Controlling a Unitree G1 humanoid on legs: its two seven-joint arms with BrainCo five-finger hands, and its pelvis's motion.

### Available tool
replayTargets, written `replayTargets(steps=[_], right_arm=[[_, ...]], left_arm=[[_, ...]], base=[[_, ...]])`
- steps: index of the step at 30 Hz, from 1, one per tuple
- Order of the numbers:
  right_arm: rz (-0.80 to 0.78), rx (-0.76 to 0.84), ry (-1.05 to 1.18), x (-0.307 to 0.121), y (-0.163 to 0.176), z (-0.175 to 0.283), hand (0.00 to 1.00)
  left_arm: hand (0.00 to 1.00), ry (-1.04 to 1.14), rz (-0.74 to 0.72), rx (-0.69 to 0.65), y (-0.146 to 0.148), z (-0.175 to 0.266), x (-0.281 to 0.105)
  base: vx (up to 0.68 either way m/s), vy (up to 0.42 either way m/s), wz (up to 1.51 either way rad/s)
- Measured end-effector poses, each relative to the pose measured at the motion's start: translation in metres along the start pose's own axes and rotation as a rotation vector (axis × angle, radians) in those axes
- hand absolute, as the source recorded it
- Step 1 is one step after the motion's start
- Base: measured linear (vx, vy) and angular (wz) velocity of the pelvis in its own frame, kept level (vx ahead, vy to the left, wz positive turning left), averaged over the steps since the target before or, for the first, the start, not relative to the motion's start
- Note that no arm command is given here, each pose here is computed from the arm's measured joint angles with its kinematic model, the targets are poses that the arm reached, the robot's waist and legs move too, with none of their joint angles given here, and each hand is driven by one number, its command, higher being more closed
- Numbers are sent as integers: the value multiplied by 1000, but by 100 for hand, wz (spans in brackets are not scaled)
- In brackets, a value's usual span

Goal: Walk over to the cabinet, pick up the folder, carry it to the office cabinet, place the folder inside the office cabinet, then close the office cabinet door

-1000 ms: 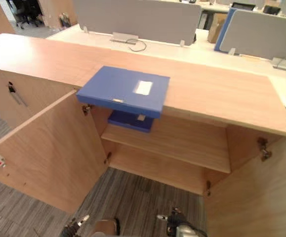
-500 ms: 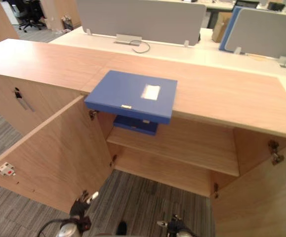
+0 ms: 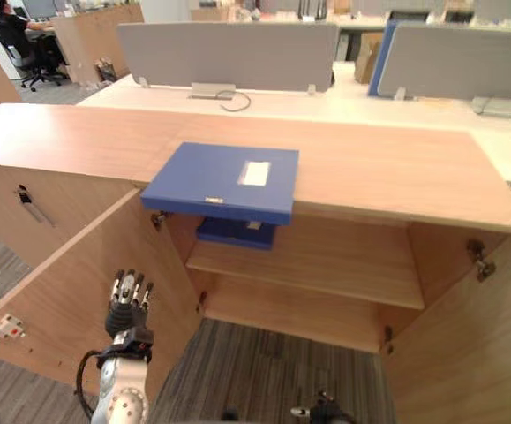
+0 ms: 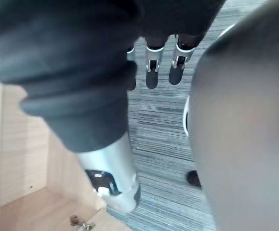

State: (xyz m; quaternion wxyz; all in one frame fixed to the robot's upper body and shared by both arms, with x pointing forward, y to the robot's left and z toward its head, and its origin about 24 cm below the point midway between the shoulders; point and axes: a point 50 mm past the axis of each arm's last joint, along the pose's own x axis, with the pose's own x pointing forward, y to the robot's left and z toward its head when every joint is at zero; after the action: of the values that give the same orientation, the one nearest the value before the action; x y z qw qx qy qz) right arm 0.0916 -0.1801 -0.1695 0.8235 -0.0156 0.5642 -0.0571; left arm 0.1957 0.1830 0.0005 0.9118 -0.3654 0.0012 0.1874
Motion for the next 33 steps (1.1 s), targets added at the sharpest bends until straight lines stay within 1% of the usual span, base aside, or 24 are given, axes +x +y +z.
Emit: replayTargets(steps=[1, 6, 7, 10, 15, 19, 21, 24, 25, 27, 30, 33], right_arm=[[15, -45, -6, 0, 4, 1, 0], [39, -74, -21, 0, 10, 3, 0], [43, -112, -13, 0, 9, 2, 0], [53, -149, -7, -1, 11, 1, 0], [63, -140, -20, -1, 16, 3, 0], [57, -125, -18, -1, 16, 3, 0], [47, -89, -20, -1, 16, 4, 0], [37, -92, -27, 0, 14, 6, 0], [28, -94, -28, 0, 11, 7, 0], [27, -94, -25, 0, 11, 6, 0], [31, -92, -23, -1, 13, 5, 0], [48, -83, -32, -1, 20, 7, 0]], left_arm=[[0, -9, 7, -1, 0, 2, 0], [0, 11, 29, 7, 4, 1, -3], [0, 20, 28, 8, 4, 1, -5], [0, 28, 20, 3, 3, 1, -7], [0, 105, -44, -5, -7, -12, -9], [0, 138, -51, -49, -8, -17, -10], [0, 143, -51, -75, -9, -18, -10], [0, 93, -82, -85, -19, -6, -10], [0, 49, -97, -64, -25, 4, -10], [0, 5, -85, -31, -23, 14, -10], [0, -32, -24, 10, -12, 22, -10], [0, -38, 15, 16, -5, 24, -11]], base=[[34, 66, 6], [58, -80, 2], [154, -140, -2], [165, -134, -16], [130, -96, 10], [81, -13, 8], [36, 21, 29], [11, 52, 47], [-24, 72, 37], [-22, 80, 20], [-29, 128, 2], [-30, 98, 2]])
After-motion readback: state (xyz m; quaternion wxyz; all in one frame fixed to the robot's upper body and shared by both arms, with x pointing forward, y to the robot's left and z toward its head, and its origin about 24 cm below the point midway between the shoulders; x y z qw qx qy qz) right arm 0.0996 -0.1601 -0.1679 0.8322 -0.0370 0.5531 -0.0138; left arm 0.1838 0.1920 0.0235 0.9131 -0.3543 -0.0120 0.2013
